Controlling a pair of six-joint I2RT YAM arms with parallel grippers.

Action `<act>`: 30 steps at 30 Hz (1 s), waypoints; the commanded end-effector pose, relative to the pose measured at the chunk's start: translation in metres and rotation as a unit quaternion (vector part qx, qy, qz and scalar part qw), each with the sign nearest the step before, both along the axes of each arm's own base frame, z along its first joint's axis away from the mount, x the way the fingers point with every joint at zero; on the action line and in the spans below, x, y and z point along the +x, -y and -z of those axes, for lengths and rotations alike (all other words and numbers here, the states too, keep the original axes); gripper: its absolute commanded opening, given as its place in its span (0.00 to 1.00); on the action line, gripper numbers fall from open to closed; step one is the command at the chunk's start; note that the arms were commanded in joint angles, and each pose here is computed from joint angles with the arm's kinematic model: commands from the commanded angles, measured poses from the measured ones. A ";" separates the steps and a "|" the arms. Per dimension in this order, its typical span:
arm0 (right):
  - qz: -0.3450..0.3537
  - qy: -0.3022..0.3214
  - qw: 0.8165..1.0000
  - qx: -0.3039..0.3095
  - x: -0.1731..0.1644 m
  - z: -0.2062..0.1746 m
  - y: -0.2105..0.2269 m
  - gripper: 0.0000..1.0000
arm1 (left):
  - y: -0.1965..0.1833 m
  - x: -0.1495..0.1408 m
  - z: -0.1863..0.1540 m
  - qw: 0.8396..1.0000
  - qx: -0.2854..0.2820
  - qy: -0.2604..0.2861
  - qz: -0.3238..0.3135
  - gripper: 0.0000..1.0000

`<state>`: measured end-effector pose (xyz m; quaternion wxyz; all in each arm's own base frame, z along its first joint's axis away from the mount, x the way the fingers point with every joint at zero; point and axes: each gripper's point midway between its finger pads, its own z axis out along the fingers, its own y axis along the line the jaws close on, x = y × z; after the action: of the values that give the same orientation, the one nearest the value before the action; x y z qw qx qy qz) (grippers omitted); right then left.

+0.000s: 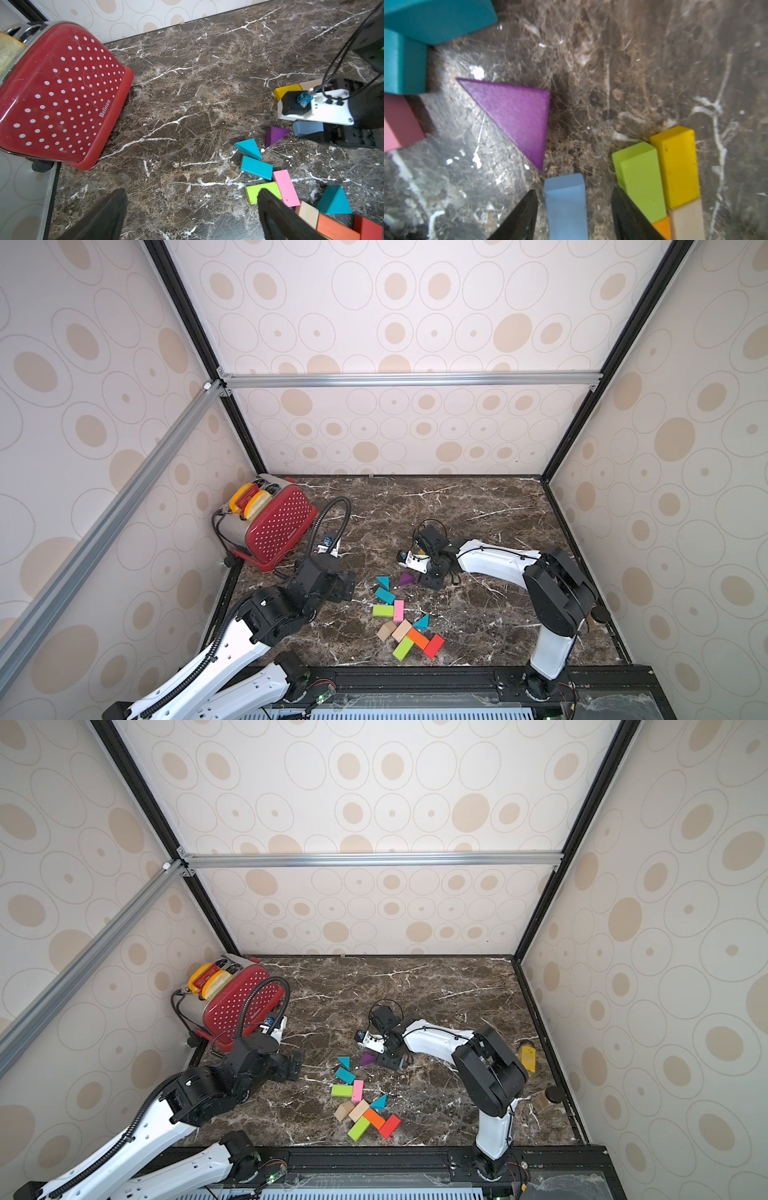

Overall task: Assemble a piece of candy with building blocks
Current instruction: Assemble the building block at the center of the board.

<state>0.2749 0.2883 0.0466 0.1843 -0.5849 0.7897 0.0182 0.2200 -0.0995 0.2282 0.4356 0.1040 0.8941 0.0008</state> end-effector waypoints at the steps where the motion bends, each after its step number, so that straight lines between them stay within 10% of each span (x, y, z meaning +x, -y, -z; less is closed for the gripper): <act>1: 0.152 0.001 0.986 0.071 0.000 -0.042 0.008 0.61 | -0.002 -0.001 -0.007 1.000 -0.004 0.007 0.001 0.98; 9: 0.345 -0.057 0.931 0.104 -0.036 -0.018 0.043 0.60 | 0.002 -0.002 -0.008 1.000 -0.012 0.006 0.010 0.98; 30: 0.401 -0.095 0.910 0.049 -0.034 0.034 0.034 0.51 | 0.001 -0.002 -0.008 1.000 -0.012 0.008 0.009 0.98</act>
<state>0.2394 0.2546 0.0189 0.1373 -0.2210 0.9645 0.0463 0.2169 -0.1017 0.2308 0.4376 0.1096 0.8924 -0.0126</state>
